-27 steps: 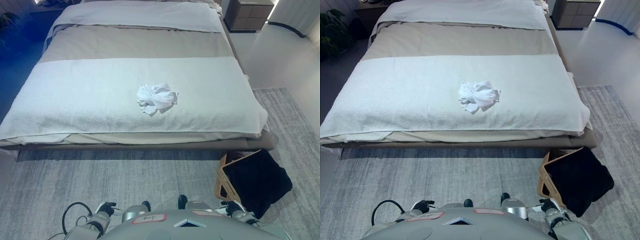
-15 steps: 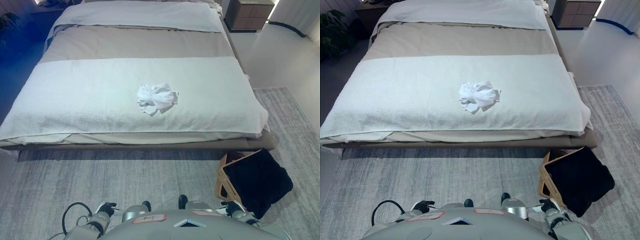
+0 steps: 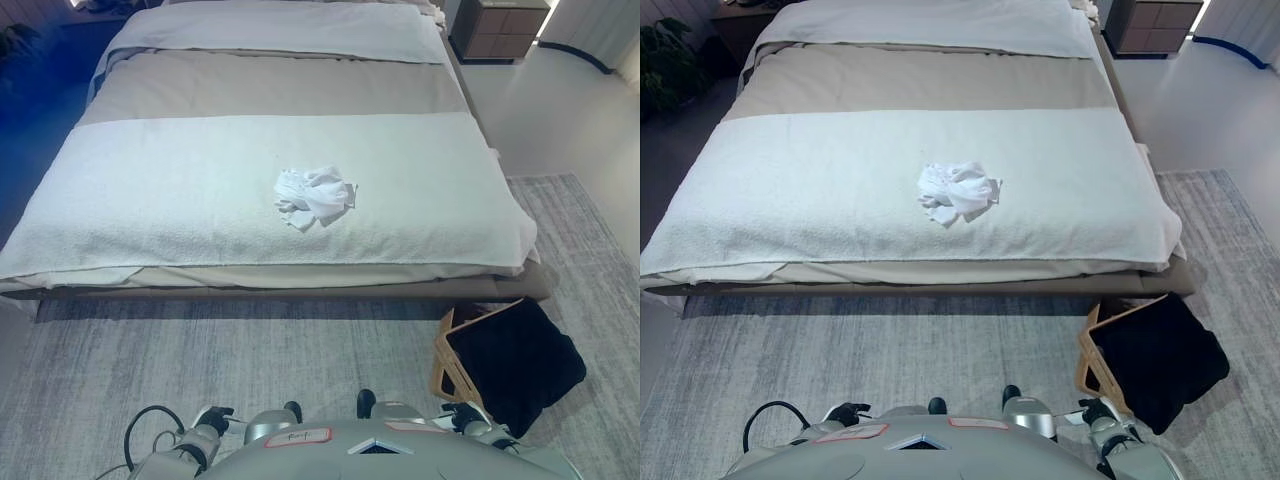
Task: Put the clothes on the bed into the basket.
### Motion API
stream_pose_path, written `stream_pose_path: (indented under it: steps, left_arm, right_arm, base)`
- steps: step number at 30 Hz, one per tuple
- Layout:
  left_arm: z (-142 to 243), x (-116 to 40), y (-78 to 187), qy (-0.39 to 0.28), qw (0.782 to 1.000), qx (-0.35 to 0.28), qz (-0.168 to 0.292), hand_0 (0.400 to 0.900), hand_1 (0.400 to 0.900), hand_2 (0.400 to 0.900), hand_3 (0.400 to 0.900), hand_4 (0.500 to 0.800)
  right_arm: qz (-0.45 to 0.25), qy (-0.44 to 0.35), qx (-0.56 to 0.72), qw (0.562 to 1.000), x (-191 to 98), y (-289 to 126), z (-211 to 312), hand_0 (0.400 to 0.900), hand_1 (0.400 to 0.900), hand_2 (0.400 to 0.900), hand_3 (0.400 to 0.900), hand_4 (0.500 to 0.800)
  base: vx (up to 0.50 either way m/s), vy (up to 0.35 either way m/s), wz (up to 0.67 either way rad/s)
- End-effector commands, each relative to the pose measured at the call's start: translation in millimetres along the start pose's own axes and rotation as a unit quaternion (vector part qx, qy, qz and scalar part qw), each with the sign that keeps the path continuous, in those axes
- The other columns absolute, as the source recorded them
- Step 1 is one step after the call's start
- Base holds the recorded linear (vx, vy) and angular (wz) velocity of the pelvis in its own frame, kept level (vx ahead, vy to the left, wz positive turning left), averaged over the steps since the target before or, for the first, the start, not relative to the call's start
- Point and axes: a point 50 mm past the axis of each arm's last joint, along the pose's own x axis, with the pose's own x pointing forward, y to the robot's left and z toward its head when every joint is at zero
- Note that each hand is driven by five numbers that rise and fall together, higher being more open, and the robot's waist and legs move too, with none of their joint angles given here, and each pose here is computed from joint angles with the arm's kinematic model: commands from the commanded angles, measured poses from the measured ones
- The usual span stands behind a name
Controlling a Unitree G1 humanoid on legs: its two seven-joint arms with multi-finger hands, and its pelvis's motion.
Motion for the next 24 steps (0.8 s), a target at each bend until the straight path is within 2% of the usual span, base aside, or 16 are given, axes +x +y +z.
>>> stream_pose_path:
  steps: [1,17,24]
  left_arm:
    - [4,0.7,8,0.005,1.000,0.012,0.013,0.900,0.900,0.900,0.900,0.800]
    - [21,1.1,18,-0.014,0.999,-0.022,0.028,0.900,0.900,0.900,0.900,0.800]
    - [-8,0.5,17,0.044,0.992,-0.113,0.036,0.900,0.900,0.900,0.900,0.800]
  right_arm:
    - [-0.015,0.011,-0.006,1.000,1,-9,6,0.900,0.900,0.900,0.900,0.800]
    - [-0.030,-0.017,0.007,0.999,1,-21,25,0.900,0.900,0.900,0.900,0.800]
    - [-0.043,-0.010,0.020,0.999,1,-32,22,0.900,0.900,0.900,0.900,0.800]
  base:
    - [0.000,0.000,0.00]
    - [0.005,-0.060,-0.01]
    - [0.113,-0.125,-0.29]
